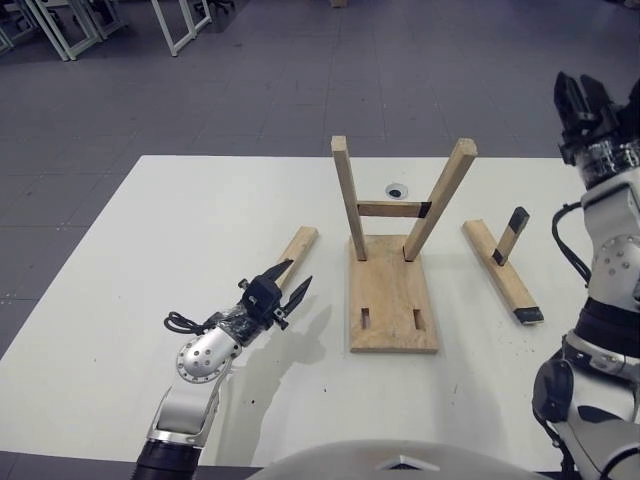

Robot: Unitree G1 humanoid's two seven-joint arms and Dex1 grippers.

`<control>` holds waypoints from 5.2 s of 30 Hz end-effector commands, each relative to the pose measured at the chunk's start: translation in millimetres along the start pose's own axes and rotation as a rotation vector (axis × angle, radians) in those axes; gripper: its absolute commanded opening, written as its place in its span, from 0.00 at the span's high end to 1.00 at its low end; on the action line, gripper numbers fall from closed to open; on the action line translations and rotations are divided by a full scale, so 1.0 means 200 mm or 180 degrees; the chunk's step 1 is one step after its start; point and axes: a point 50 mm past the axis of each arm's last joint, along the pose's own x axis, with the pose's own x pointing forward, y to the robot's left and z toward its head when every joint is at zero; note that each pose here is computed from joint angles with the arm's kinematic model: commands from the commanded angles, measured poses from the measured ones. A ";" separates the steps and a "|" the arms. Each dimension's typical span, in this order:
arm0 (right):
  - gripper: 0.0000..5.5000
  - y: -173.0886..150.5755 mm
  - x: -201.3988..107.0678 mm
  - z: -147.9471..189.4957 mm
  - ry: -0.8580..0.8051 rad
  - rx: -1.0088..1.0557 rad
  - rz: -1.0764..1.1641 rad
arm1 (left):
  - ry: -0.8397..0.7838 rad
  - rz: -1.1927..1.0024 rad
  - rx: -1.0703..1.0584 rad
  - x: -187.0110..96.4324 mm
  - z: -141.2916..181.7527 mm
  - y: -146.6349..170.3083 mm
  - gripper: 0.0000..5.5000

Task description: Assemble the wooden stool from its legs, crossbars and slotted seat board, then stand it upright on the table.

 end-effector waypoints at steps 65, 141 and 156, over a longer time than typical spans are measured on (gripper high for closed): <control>0.63 0.49 -0.25 -0.01 0.1175 0.2338 0.3695 | -0.1150 -0.1716 -0.3650 0.13 0.73 0.07 0.29; 0.43 0.24 -0.56 -0.82 0.3279 -0.0926 0.3688 | 0.0731 -0.2979 -0.0443 0.21 0.04 0.01 0.63; 0.43 0.08 -0.47 -0.51 0.2433 -0.0275 0.2761 | 0.1699 -0.2977 0.0123 0.15 -0.06 -0.07 0.63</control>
